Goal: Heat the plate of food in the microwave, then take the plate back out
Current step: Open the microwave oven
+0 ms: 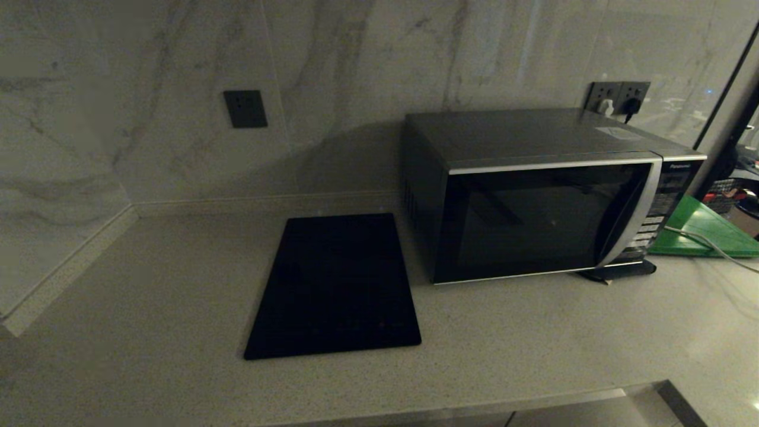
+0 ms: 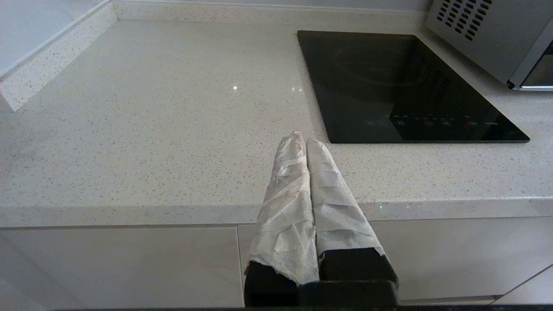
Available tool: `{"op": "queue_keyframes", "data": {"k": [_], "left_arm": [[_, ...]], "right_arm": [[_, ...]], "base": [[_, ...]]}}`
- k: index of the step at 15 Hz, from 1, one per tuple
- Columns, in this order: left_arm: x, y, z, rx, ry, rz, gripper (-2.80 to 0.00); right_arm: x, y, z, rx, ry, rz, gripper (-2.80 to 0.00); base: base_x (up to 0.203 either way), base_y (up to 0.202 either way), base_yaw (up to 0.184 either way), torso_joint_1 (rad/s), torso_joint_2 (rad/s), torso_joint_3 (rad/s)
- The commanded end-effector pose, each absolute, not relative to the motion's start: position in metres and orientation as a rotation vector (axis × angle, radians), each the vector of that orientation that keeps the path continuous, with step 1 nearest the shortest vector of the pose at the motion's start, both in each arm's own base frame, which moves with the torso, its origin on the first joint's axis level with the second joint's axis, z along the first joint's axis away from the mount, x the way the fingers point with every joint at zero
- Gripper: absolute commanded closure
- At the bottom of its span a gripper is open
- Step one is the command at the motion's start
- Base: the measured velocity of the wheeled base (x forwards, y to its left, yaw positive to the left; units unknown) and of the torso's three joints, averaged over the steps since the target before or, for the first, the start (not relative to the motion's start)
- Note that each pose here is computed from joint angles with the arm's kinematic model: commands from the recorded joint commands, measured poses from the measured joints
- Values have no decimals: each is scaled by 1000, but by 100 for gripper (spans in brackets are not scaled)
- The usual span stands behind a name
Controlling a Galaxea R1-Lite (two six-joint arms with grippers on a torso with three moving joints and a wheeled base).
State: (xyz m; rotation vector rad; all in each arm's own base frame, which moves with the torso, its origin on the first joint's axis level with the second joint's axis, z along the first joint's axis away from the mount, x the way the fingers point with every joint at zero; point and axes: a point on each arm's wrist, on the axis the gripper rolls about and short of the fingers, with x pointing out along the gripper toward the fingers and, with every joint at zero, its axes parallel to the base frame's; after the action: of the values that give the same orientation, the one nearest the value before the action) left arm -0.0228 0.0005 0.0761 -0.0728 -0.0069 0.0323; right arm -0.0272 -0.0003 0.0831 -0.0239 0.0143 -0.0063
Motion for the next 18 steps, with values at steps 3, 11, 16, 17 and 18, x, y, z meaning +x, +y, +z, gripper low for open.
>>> {"op": "queue_keyframes", "data": {"k": [3, 11, 16, 17, 18], "left_arm": [[-23, 1, 76, -74, -6, 34, 0], [-23, 1, 76, -74, -6, 34, 0], [-23, 1, 76, -74, -6, 34, 0], [-23, 1, 76, -74, -6, 34, 0], [-23, 1, 76, -74, -6, 34, 0]], "right_arm": [[-25, 0, 75, 76, 44, -3, 0], [-24, -1, 75, 140, 37, -43, 0], [-24, -1, 75, 140, 37, -43, 0], [-24, -1, 75, 140, 37, -43, 0], [-24, -1, 75, 140, 37, -43, 0]], "base": [[0, 0, 0, 0, 0, 0], [0, 0, 0, 0, 0, 0], [0, 0, 0, 0, 0, 0], [0, 0, 0, 0, 0, 0], [0, 0, 0, 0, 0, 0]]}}
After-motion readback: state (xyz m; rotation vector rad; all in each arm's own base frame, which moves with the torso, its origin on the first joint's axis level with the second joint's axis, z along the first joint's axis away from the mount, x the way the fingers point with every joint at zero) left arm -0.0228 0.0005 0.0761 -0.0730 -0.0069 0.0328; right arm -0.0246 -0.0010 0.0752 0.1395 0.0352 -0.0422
